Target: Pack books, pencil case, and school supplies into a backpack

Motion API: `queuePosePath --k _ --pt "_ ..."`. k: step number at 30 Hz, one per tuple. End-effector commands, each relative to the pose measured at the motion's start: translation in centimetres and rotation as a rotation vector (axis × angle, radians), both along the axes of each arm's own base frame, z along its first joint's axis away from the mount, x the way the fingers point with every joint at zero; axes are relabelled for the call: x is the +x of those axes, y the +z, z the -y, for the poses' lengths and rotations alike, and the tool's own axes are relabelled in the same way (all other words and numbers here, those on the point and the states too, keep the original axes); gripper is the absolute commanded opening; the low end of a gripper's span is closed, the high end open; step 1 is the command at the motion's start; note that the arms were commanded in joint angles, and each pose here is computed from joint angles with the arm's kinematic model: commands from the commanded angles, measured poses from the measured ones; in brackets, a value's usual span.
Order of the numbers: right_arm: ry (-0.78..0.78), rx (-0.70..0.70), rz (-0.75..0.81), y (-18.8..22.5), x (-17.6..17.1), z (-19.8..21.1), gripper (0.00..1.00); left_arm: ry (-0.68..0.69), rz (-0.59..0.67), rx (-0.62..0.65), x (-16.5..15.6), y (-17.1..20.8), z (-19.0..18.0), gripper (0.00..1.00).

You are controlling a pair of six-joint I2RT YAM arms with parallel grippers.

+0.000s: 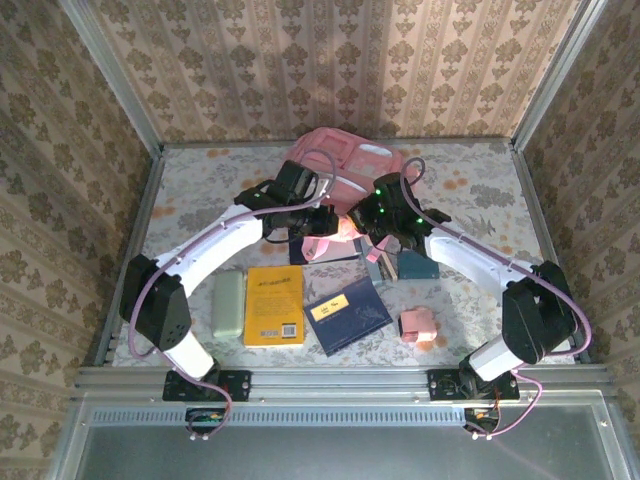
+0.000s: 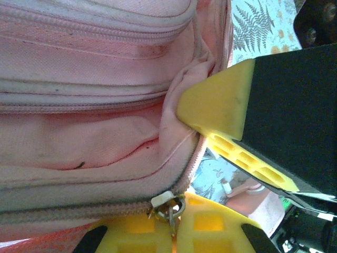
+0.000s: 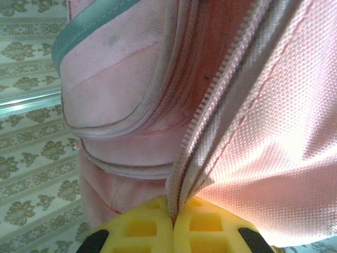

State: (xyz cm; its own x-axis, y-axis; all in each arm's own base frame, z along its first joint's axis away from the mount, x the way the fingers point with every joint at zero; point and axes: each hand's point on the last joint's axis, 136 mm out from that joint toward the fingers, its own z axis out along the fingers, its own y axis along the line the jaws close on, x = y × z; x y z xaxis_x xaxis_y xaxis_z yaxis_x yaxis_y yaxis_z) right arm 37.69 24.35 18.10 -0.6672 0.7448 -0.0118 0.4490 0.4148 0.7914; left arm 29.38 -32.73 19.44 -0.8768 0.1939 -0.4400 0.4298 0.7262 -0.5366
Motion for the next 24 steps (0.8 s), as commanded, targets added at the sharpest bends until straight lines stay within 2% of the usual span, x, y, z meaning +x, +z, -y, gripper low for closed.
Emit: queuePosePath --k 1,7,24 --pt "-0.045 -0.097 0.032 -0.1 1.1 1.7 0.0 -0.044 0.073 -0.004 -0.6 2.5 -0.2 0.0" --pt "-0.038 -0.162 0.026 -0.4 0.8 3.0 0.0 -0.003 0.061 0.03 -0.1 1.8 -2.6 0.0" --pt "0.062 -0.2 0.064 -0.6 1.5 3.4 0.0 0.081 0.019 0.014 0.7 0.8 -7.2 0.0"
